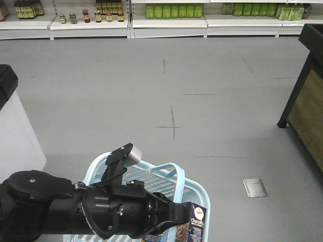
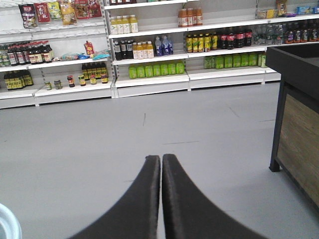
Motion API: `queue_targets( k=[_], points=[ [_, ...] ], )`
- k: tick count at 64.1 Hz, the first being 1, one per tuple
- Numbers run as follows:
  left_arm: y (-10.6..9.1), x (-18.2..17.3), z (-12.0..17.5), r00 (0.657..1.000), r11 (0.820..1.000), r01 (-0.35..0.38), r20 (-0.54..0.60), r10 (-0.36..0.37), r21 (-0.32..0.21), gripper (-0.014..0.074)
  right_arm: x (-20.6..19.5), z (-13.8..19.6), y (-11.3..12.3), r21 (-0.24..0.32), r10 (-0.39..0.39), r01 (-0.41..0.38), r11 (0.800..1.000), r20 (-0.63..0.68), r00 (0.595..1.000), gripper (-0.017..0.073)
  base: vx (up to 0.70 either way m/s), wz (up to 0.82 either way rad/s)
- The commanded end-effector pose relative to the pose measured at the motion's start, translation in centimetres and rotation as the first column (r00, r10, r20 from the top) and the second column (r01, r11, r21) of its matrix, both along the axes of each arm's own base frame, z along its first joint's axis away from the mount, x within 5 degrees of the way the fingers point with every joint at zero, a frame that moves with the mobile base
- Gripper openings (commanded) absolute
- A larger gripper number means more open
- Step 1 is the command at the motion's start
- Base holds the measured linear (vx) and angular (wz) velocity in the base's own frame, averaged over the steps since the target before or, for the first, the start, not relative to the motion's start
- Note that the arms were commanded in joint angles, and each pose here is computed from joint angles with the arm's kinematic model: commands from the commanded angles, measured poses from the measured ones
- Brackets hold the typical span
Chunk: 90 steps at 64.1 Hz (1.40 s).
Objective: Left arm holds basket, right arm returns cookies
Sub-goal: 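Hold the basket with the left gripper while approaching the drink shelves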
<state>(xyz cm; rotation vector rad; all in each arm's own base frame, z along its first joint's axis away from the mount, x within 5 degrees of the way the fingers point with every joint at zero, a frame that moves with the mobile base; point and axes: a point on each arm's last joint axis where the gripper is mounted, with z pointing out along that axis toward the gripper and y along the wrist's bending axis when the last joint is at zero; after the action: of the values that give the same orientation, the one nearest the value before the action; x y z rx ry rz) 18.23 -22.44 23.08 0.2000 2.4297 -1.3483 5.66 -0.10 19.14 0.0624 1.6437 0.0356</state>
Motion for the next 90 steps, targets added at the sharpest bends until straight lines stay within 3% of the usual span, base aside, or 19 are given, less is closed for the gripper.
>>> queue_targets(
  k=[1, 90],
  points=[
    [-0.27, -0.24, 2.38, 1.000, 0.995, 0.005, 0.020, -0.002, -0.102, -0.0006, -0.05, 0.63, 0.02, -0.012, 0.004, -0.003, 1.000, 0.083, 0.997, -0.0008, 0.40, 0.01],
    [-0.27, -0.24, 2.38, 1.000, 0.995, 0.005, 0.020, -0.002, -0.102, -0.0006, -0.05, 0.63, 0.02, -0.012, 0.004, -0.003, 1.000, 0.083, 0.997, -0.0008, 0.39, 0.01]
  ],
)
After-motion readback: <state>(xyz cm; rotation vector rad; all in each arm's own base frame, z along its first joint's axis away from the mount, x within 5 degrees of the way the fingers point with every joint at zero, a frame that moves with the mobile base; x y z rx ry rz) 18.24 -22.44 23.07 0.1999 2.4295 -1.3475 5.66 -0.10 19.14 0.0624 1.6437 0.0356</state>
